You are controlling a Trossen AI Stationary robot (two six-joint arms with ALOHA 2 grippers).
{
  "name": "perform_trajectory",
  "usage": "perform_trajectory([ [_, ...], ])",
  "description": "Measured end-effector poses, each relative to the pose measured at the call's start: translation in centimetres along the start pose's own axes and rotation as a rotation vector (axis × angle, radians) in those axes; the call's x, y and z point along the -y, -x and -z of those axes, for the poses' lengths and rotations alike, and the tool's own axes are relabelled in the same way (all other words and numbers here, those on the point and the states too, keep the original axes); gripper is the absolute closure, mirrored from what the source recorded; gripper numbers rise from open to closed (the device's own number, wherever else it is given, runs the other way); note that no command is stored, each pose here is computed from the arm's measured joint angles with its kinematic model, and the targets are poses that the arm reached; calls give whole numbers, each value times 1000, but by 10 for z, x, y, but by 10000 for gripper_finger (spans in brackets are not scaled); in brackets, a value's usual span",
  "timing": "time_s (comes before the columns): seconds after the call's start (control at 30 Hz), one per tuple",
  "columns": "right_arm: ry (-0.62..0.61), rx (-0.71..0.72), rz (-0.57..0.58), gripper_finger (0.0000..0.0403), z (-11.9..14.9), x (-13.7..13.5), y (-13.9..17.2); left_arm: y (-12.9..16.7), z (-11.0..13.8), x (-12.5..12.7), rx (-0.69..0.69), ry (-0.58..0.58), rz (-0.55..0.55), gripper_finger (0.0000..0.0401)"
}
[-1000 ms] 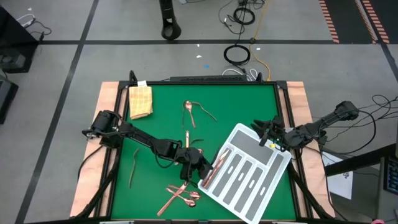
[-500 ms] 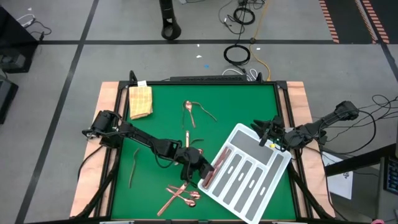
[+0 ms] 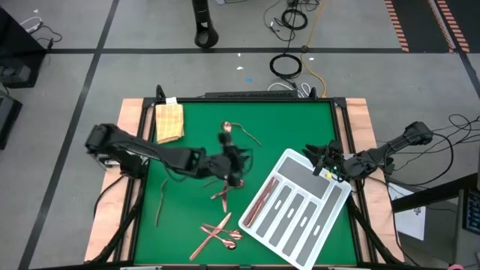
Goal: Sort silverware
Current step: Put the gold table knife into the white cutlery tray
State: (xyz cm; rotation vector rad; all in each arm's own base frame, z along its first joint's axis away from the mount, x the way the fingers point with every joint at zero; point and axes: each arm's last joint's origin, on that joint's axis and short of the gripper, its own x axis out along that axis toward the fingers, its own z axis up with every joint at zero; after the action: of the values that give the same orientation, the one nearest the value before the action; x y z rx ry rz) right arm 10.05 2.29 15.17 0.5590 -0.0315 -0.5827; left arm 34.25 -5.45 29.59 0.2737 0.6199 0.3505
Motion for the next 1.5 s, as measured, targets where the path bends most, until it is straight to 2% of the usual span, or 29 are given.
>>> perform_trajectory([
  [0.1,-25,0,0,250,0,0,0,14,16,-13,-190,283,82,300],
  [0.17,-38,0,0,250,0,0,0,21,23,-15,-286,406,108,300],
  [0.3,-61,0,0,250,0,0,0,24,31,-14,-378,626,100,300],
  [0.4,-66,0,1,250,0,0,0,15,43,-9,-451,721,107,300],
  [0.5,-66,0,0,250,0,0,0,3,60,-4,-517,802,58,300],
  [0.6,-64,0,0,250,0,0,0,-9,73,-4,-519,901,37,300],
  [0.7,-64,0,0,250,0,0,0,-22,84,-10,-508,987,61,300],
  [0.8,-63,0,0,250,0,0,0,-32,91,-19,-499,1025,77,300],
  [0.93,-57,-1,0,250,0,0,0,-39,97,-34,-524,1045,37,300],
  [1.1,-48,-4,-4,249,0,0,0,-45,98,-47,-536,1103,65,300],
  [1.27,-49,-17,-19,237,0,-1,0,-50,102,-45,-564,1104,72,300],
  [1.5,-44,-18,-19,202,0,-1,0,-73,118,-31,-694,1136,76,300],
])
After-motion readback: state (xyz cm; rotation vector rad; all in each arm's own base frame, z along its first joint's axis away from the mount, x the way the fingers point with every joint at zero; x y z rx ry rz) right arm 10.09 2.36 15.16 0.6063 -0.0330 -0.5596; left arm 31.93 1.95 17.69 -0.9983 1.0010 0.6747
